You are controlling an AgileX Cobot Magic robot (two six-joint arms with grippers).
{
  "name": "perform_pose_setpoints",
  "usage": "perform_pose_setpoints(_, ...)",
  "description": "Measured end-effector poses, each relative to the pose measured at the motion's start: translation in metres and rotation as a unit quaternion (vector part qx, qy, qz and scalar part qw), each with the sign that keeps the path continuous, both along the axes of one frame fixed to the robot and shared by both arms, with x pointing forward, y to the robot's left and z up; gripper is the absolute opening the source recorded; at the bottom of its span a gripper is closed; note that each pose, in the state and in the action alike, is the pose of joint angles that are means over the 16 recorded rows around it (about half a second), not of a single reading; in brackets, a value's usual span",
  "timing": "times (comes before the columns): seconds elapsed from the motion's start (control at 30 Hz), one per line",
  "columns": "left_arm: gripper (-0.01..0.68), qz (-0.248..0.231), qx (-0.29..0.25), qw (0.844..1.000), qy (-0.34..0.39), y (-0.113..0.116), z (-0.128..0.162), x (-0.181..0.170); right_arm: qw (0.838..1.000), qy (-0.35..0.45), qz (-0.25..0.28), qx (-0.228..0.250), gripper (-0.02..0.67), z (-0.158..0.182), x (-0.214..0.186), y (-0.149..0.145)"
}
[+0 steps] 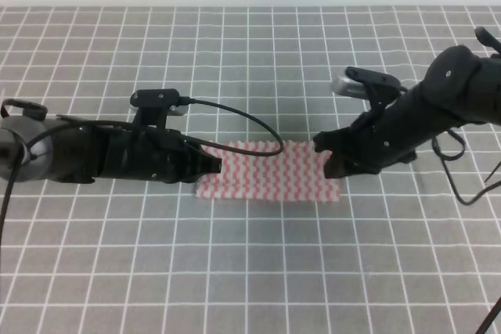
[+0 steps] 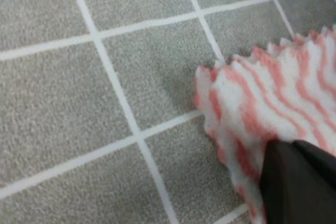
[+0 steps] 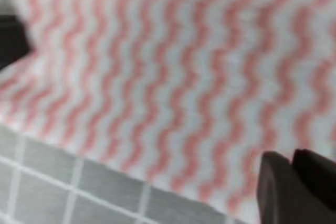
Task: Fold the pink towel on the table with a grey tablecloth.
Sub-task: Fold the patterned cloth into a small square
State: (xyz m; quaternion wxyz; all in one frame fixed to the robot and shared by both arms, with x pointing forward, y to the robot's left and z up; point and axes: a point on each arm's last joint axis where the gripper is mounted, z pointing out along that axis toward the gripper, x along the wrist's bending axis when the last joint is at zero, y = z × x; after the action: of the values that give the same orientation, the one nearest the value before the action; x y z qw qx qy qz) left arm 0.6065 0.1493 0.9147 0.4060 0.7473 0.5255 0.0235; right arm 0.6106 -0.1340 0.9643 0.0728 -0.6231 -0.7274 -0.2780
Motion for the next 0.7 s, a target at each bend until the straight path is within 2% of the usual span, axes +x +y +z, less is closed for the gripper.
perform_pose_setpoints(0.33, -0.001, -0.010, 0.002, 1.000, 0.000, -0.0007, -0.0004, -0.0010, 0.999, 0.007, -0.031, -0.021, 0.288, -0.0046, 0.0024, -0.0043)
perform_pose_setpoints(0.7, -0.001, -0.021, 0.002, 1.000, 0.001, -0.0016, -0.0002, -0.0021, 0.999, -0.002, -0.052, -0.017, 0.305, -0.0080, 0.0071, -0.0041)
